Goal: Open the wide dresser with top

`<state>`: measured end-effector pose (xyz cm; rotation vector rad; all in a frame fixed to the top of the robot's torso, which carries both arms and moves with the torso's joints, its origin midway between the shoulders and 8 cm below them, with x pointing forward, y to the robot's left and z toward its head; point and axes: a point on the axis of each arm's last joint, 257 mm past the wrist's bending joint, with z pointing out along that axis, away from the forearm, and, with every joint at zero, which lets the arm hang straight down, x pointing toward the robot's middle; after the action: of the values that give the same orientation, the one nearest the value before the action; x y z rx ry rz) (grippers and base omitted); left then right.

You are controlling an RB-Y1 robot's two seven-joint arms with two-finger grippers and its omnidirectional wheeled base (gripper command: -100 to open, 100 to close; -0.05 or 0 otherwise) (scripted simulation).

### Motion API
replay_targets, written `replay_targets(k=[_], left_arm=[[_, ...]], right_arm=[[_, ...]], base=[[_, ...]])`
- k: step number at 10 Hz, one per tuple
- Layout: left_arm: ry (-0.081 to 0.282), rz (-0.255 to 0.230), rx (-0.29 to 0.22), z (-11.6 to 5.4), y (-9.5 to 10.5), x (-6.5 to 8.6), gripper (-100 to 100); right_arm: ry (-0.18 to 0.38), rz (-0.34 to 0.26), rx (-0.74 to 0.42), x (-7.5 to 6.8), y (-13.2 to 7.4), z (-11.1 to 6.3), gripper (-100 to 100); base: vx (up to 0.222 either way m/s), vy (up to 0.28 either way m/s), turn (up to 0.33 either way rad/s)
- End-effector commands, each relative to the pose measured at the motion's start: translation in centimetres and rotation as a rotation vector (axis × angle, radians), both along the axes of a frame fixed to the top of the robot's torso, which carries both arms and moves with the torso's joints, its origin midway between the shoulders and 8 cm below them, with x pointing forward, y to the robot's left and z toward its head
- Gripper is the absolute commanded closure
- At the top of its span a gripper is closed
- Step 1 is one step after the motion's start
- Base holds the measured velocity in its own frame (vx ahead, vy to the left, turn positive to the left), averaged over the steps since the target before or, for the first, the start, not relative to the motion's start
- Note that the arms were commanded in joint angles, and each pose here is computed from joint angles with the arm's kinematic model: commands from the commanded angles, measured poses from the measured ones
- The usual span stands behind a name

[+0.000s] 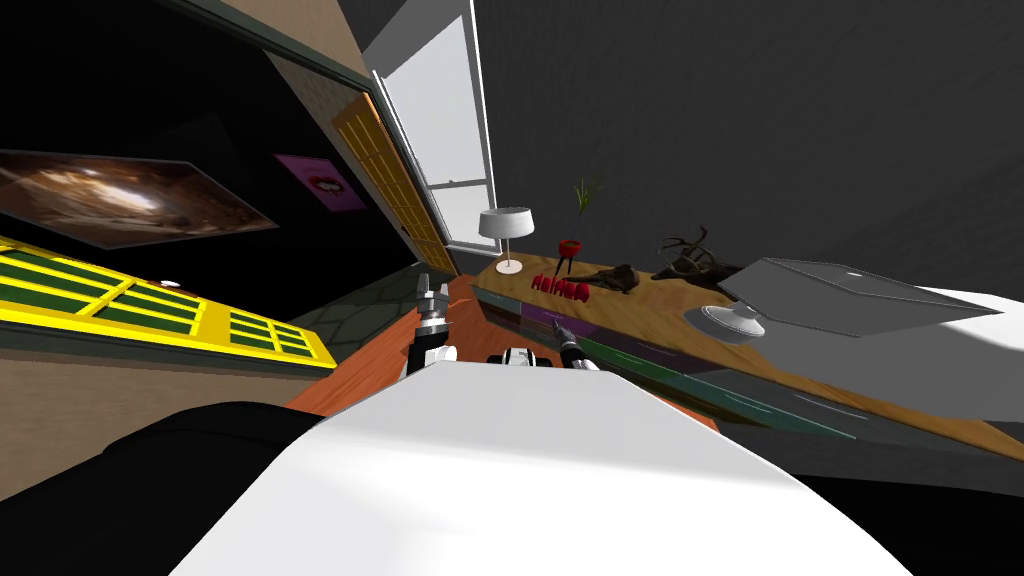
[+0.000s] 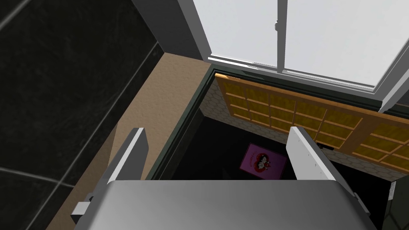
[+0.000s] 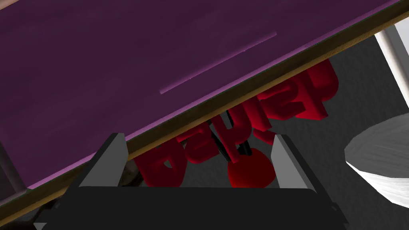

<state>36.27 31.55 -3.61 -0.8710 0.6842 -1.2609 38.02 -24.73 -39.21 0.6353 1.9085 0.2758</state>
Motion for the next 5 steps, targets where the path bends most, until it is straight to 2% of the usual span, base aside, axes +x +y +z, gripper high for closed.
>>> replay_targets(k=[1, 2, 4, 5], left_arm=[[0.0, 0.0, 0.0, 0.0, 0.0, 0.0, 0], [0.0, 0.0, 0.0, 0.0, 0.0, 0.0, 0], [0.0, 0.0, 0.0, 0.0, 0.0, 0.0, 0], [0.0, 0.0, 0.0, 0.0, 0.0, 0.0, 0]], right_arm=[[0.082, -0.017, -0.108, -1.5, -1.3, -2.9, -100], [0.127, -0.013, -0.154, -2.5, -1.4, -4.6, -100], [0.147, -0.029, -0.197, -3.0, -2.4, -5.1, -100], [0.198, -0.025, -0.265, -4.2, -2.9, -6.8, -100]], base=[[0.007, 0.049, 0.026], [0.008, 0.053, 0.059], [0.007, 0.03, 0.008], [0.008, 0.03, 0.064]])
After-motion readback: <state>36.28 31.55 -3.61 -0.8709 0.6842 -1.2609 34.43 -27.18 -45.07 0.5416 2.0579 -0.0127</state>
